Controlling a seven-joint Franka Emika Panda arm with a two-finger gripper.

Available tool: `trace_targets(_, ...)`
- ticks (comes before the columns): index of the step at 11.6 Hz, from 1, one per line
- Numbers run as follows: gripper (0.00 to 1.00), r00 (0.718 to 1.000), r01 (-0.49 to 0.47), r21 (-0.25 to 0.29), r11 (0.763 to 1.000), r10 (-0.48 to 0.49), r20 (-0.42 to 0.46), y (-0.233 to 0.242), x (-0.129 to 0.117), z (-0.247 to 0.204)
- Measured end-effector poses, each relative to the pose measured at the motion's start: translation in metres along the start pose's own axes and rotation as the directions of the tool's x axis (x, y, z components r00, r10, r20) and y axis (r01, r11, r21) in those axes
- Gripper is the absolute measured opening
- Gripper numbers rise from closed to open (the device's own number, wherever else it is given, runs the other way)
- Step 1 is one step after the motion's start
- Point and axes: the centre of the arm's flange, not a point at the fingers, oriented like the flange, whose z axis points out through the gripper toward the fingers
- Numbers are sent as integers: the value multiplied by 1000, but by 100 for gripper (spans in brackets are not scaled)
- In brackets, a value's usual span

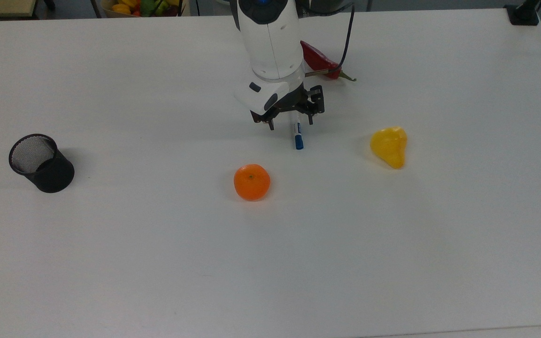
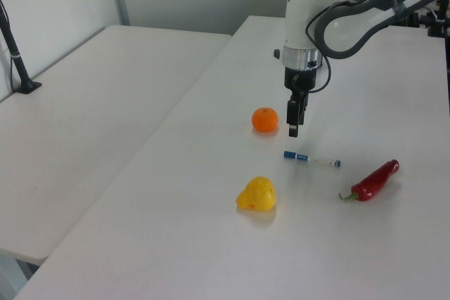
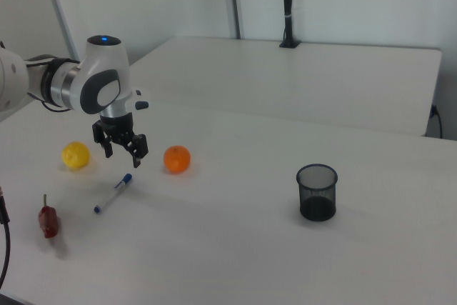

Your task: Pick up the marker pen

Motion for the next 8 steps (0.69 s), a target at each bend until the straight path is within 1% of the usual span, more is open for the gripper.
trace_targets(1, 99, 1000, -2, -1, 1000, 2, -13, 1, 1, -8)
trace_targets(3, 100, 999, -16, -4, 1000, 16, -52, 10, 1, -38)
trace_targets(5, 100, 998, -41, -13, 999, 40, -48, 25, -8, -84)
trace_targets(6, 100, 996, -65, -20, 998, 64, -55, 38, -16, -115)
trace_targets(8, 100, 992, -112, -32, 993, 110, -63, 62, -40, -175)
